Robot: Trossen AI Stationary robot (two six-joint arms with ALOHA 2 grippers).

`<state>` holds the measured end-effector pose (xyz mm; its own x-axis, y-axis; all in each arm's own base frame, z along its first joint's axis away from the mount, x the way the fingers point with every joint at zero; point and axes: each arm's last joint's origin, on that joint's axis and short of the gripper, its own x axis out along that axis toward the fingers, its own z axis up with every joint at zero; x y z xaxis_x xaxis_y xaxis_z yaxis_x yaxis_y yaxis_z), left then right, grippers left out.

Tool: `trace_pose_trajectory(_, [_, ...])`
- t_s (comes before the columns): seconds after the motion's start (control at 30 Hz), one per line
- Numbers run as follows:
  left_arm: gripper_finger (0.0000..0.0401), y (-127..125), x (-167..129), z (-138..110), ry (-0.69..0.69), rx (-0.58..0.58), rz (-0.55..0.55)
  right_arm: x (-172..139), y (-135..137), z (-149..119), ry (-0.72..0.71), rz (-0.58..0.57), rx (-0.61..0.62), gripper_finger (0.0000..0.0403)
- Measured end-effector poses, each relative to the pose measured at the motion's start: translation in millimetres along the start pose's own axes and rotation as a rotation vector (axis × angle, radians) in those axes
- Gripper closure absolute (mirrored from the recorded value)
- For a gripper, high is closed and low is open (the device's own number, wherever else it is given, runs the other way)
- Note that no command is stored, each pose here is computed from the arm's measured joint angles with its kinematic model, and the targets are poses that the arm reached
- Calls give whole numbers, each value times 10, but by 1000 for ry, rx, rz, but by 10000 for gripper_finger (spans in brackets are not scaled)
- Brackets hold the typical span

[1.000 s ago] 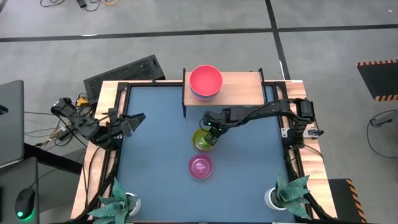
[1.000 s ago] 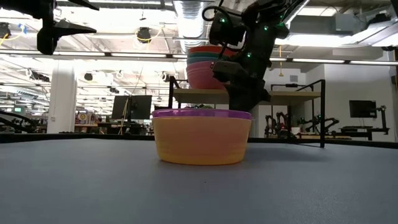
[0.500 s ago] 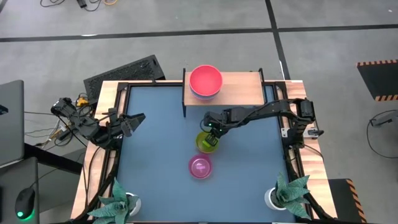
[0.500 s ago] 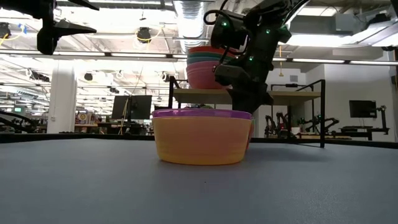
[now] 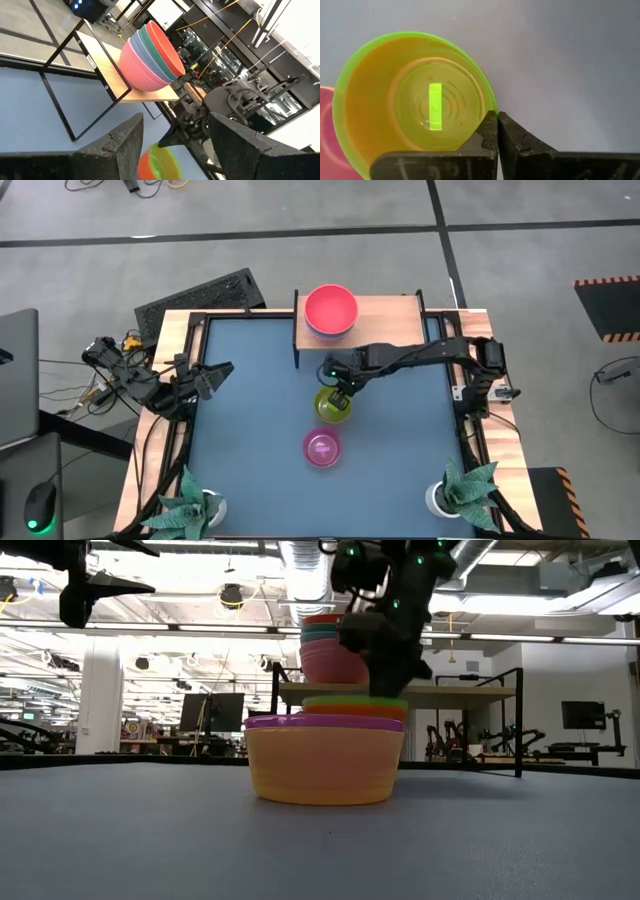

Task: Place and stack bowls onto a shelf
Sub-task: Put the small green bowl on the shelf

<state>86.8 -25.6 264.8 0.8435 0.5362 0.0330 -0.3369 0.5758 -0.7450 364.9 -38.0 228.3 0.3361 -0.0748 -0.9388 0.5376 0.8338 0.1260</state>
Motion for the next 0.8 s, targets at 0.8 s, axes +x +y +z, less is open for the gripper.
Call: trace_pose_trajectory(0.8, [192, 8, 0, -9, 4, 12, 4, -450, -244, -60, 77, -89, 37, 385])
